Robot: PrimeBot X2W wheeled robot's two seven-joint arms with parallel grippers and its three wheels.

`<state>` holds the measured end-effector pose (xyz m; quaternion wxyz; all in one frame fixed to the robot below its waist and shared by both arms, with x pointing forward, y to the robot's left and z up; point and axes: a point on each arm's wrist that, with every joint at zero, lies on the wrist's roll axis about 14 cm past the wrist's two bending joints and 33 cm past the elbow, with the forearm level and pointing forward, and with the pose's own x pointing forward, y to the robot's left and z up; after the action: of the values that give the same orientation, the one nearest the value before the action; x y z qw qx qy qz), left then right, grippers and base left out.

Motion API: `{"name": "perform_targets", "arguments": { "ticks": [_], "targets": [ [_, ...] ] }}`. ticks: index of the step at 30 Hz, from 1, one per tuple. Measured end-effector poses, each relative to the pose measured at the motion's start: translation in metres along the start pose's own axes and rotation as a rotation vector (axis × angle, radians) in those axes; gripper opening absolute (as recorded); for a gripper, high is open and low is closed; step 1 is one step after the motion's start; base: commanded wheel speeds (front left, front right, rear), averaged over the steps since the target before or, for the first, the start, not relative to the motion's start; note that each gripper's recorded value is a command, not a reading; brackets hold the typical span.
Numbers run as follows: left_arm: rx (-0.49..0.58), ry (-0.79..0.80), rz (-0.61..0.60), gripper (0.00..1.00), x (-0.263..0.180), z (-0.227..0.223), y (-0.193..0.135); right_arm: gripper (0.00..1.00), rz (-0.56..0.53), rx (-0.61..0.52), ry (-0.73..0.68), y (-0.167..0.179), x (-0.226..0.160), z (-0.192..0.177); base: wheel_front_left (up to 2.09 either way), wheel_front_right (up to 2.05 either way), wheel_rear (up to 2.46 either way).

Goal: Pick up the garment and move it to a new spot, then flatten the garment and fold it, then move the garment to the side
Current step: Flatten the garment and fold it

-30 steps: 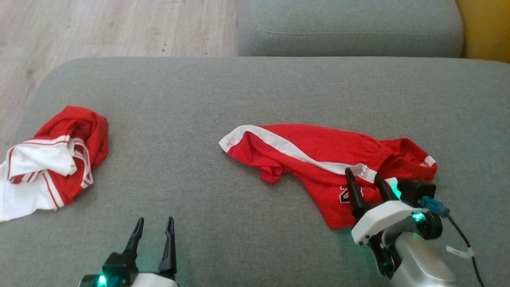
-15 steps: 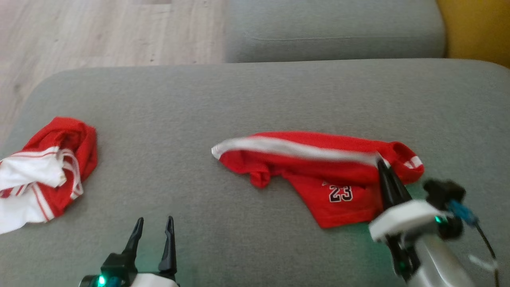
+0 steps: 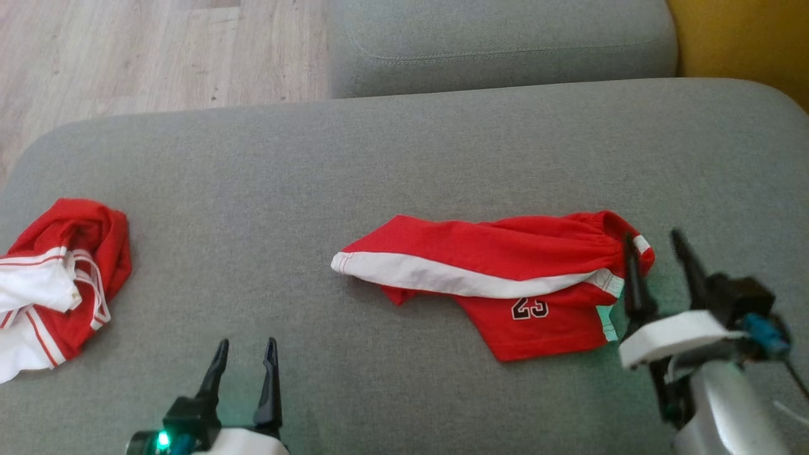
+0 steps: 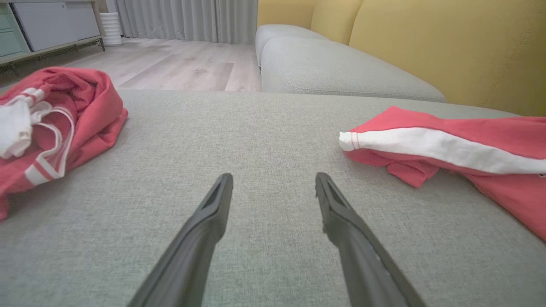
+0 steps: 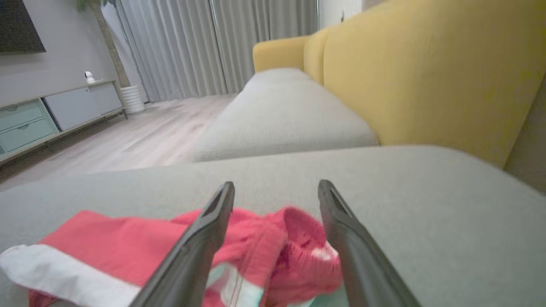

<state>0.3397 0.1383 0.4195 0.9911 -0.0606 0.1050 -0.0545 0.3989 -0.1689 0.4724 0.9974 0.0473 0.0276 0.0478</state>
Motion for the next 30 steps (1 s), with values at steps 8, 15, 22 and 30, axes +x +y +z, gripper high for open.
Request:
{"name": "perform_targets", "arguments": {
  "ticks": [8,15,22,30],
  "targets": [
    [0.082,-0.09,0.028,1.0,0.007,0.03,0.006,1.0,0.072,-0.045,-0.057,0.026,-0.008,0.015,0.0,0.0,0.0],
    [0.08,-0.076,0.033,1.0,0.003,0.025,0.007,1.0,0.058,-0.022,0.01,0.023,-0.026,-0.01,0.0,0.0,0.0],
    [0.002,-0.053,-0.02,1.0,0.008,0.018,-0.004,1.0,0.058,-0.004,0.027,0.024,-0.026,-0.015,0.0,0.0,0.0],
    [-0.146,-0.042,-0.143,1.0,0.063,0.029,-0.034,1.0,0.026,0.0,0.066,0.012,-0.02,-0.028,0.0,0.0,0.0]
  ]
}}
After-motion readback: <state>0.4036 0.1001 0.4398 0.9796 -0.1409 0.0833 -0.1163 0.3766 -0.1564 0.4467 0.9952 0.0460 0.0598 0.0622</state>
